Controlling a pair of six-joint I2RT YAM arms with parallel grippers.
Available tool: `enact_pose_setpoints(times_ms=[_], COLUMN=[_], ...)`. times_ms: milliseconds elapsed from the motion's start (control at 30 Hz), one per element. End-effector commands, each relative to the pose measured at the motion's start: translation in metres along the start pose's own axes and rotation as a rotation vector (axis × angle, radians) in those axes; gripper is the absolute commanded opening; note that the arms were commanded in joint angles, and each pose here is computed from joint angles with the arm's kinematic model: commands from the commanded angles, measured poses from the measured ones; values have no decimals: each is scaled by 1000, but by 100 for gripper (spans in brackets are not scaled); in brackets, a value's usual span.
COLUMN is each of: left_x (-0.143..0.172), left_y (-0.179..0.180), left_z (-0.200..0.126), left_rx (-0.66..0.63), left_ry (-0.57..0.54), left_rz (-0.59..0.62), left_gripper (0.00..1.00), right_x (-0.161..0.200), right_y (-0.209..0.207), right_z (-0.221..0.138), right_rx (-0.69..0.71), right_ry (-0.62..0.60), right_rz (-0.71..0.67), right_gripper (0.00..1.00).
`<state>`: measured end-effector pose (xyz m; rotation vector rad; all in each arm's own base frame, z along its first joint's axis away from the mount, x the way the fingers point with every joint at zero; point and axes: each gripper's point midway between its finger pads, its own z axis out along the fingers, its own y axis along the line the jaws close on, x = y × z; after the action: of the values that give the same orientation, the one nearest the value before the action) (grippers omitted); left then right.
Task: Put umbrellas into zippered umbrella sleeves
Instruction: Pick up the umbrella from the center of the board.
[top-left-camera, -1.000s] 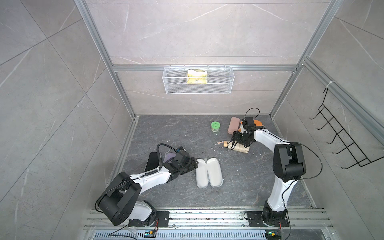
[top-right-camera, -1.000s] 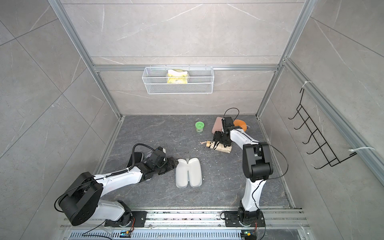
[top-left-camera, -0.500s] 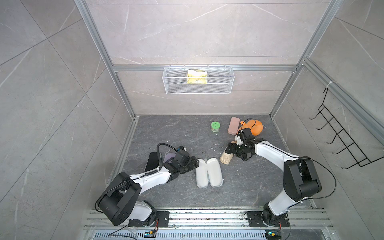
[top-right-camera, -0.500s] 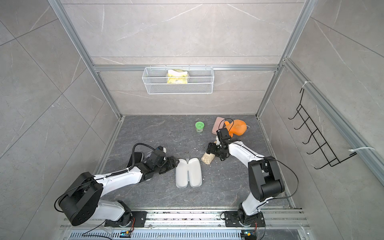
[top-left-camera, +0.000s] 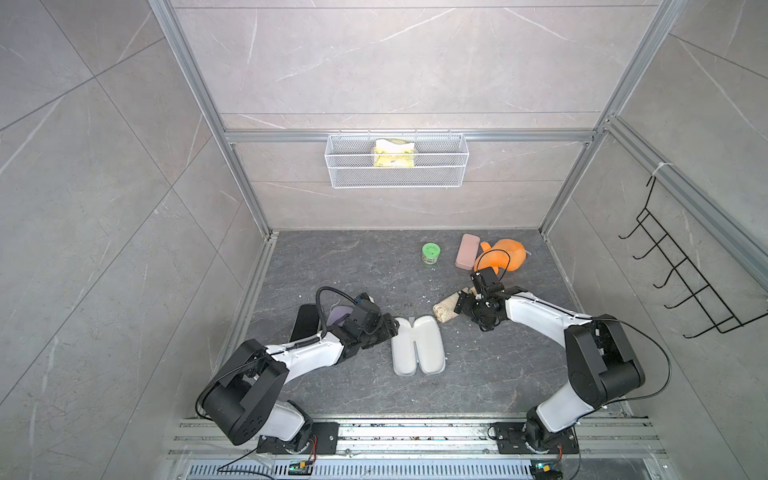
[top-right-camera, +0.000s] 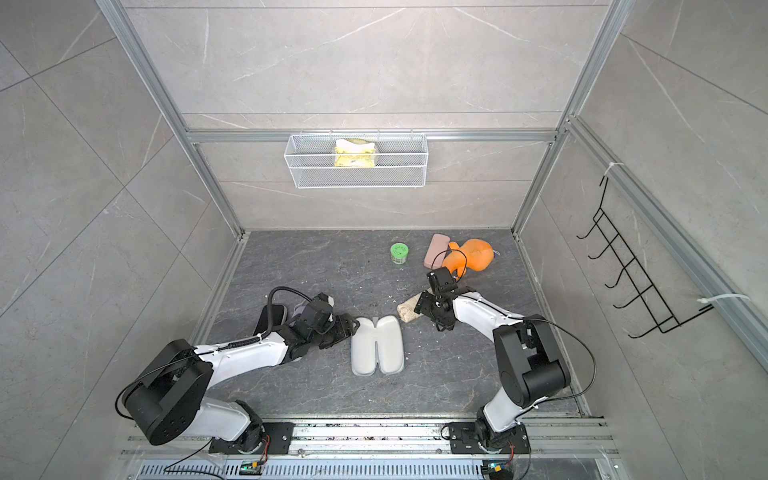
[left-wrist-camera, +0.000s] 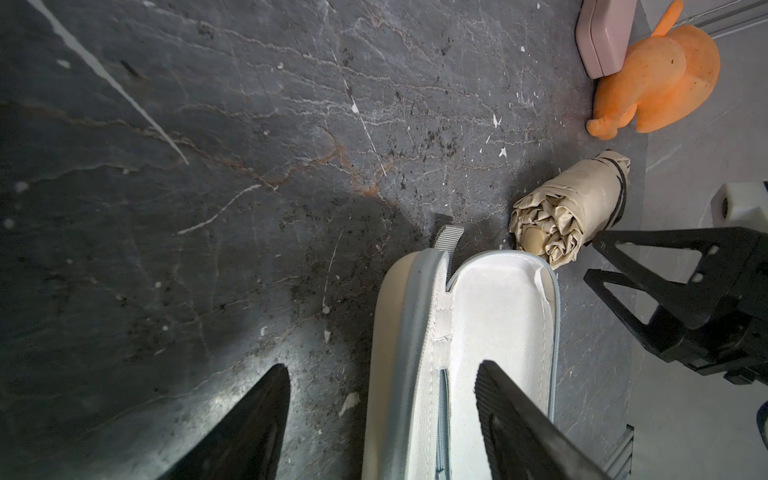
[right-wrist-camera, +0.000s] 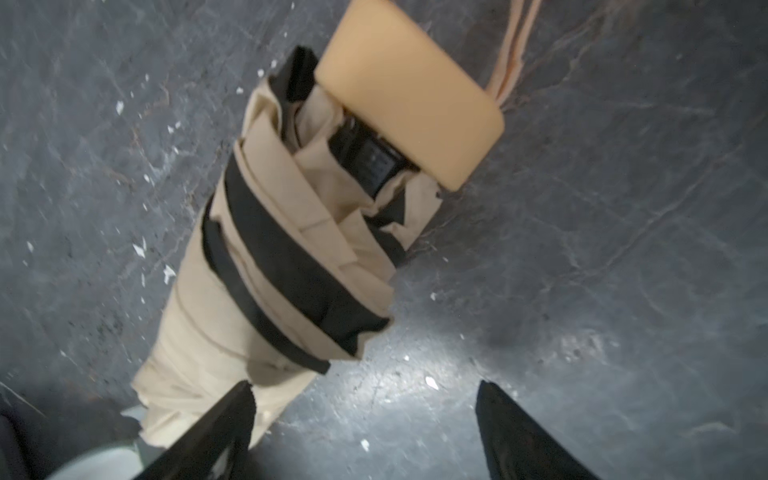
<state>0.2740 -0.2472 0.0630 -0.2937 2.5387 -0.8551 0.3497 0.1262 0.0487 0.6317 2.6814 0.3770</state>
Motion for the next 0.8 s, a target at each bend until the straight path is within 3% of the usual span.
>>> enact_pose_setpoints(times_ms=[0, 167, 400, 767], left_x=[-10, -8, -9, -2], left_y=[-19, -15, -17, -13], left_z=[-3, -2, -5, -3], left_rx=[57, 59, 69, 90], left_ry=[-24, -25, -35, -22], left_rz=[1, -9, -7, -21], left_gripper=[73, 73, 73, 72], right_x=[-14, -22, -19, -20], right_y=[19, 23, 22, 27], right_z=[6, 7, 36, 49], right_rx=[-66, -43, 55, 134], right_ry=[-58, -90, -48, -6], right_rz=[153, 177, 201, 24], right_gripper=[86, 89, 87, 69])
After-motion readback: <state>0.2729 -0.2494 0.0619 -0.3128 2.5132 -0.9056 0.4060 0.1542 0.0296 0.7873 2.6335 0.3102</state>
